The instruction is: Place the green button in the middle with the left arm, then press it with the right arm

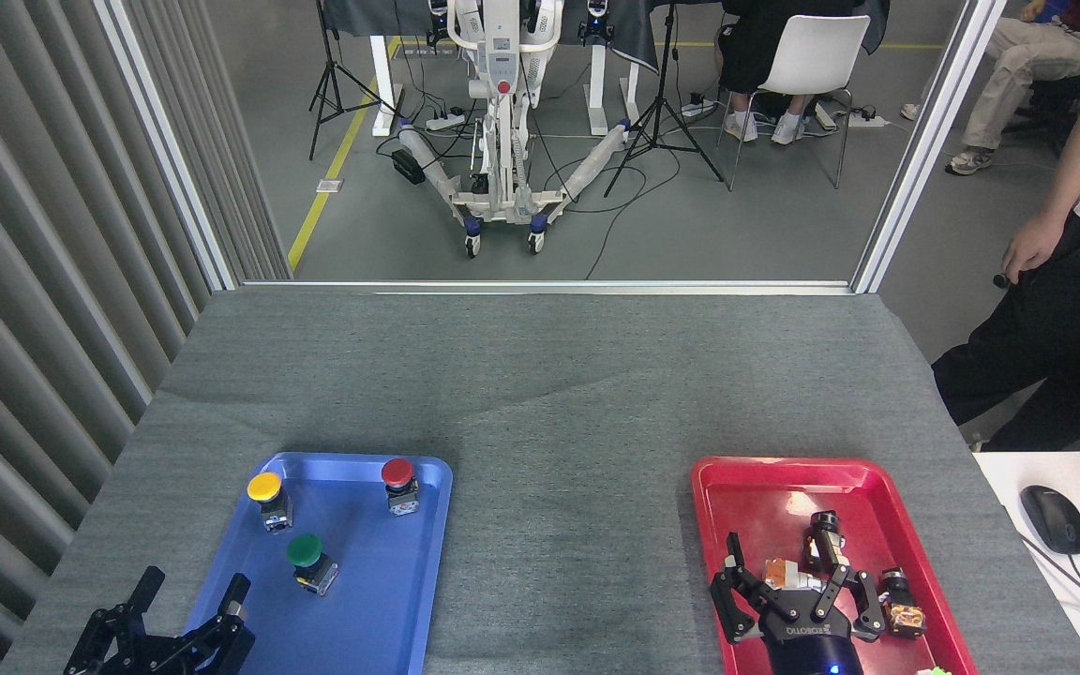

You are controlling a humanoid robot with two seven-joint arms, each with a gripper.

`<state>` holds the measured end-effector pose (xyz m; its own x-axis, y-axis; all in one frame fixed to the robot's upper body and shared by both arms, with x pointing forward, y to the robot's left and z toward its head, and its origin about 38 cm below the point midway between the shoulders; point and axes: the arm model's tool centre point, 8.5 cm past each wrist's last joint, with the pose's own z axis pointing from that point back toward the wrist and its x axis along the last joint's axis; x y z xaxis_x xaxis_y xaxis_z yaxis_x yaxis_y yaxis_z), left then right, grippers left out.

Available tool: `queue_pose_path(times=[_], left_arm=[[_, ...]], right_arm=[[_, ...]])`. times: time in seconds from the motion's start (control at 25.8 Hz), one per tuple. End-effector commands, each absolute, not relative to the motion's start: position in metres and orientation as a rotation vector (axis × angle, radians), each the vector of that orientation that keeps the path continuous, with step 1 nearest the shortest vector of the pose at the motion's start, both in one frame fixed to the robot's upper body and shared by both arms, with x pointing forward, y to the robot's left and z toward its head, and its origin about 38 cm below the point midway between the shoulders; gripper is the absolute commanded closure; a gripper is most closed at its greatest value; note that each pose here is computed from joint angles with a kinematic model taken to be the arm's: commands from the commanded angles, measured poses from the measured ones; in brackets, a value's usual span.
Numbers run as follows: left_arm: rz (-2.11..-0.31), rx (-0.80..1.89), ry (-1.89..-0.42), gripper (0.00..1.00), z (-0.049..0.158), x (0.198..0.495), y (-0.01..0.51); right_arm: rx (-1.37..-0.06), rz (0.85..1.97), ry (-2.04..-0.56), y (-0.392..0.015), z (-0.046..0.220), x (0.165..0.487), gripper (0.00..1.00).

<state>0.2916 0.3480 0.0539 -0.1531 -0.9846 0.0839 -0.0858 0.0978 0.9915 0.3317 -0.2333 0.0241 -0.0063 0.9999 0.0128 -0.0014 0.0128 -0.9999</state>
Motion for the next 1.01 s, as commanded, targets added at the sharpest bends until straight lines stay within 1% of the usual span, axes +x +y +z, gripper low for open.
queue_pose_path(times=[0.0,0.97], left_arm=[[-1.201,1.13,-1.427,0.0,0.0523,0.2928,0.3479],[-1.205,1.115,-1.43,0.0,0.0484,0.2966,0.3452]], right_arm=[[-1.193,1.197,-1.221,-0.233,0.0241,0.3317,0.0],[-1.193,1.172,-1.214,-0.2412,0.0244,0.3314,0.0]])
